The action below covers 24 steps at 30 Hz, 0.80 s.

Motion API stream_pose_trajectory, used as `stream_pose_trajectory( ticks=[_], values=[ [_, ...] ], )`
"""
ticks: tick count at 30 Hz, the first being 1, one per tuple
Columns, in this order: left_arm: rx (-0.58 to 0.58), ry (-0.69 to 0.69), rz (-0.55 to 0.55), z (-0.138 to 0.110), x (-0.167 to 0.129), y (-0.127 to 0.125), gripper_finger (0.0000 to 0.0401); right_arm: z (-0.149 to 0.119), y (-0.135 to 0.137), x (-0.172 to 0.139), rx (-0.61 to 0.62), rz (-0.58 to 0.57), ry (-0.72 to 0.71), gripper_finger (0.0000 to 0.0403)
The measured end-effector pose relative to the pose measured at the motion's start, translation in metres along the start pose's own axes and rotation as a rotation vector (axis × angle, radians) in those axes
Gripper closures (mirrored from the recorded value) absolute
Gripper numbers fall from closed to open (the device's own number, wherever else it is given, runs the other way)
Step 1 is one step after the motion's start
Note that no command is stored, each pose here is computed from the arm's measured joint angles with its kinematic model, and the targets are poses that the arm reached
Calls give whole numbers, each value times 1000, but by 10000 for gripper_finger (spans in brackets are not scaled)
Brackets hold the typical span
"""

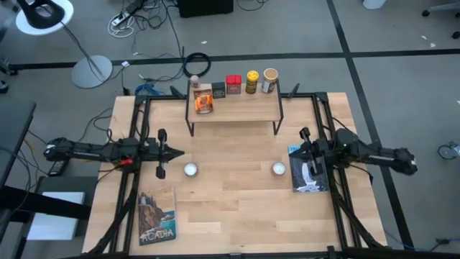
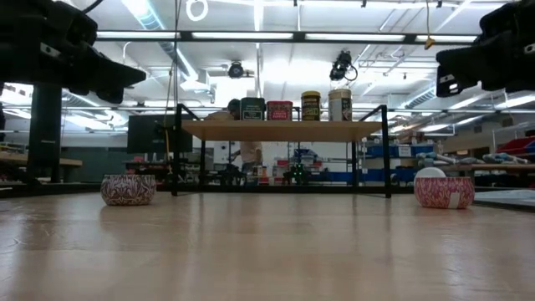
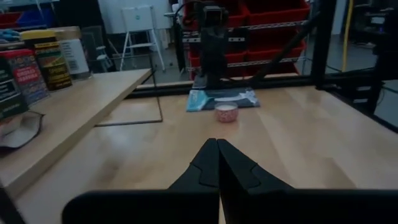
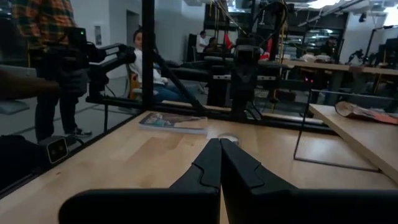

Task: Shelf spices
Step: Return to Home Position

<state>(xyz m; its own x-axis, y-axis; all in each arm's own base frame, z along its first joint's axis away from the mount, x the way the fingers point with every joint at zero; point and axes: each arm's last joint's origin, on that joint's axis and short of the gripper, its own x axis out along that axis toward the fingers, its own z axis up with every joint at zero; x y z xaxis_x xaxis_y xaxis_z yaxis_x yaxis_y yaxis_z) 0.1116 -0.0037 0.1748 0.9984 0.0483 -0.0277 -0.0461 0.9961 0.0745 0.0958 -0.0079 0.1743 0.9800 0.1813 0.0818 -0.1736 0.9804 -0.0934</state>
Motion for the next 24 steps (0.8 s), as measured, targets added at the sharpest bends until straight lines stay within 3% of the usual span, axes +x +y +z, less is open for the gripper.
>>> stream_pose_trajectory(
  ticks=[15, 20, 24],
  values=[
    [-57, 17, 63, -12, 1, 15, 401, -4, -16, -7, 54, -125, 34, 403],
    [-54, -25, 154, -7, 0, 18, 401, -7, -20, -6, 64, -247, 65, 403],
    [-54, -3, 239, -9, 0, 20, 401, -11, -22, -5, 64, -279, 109, 403]
  ],
)
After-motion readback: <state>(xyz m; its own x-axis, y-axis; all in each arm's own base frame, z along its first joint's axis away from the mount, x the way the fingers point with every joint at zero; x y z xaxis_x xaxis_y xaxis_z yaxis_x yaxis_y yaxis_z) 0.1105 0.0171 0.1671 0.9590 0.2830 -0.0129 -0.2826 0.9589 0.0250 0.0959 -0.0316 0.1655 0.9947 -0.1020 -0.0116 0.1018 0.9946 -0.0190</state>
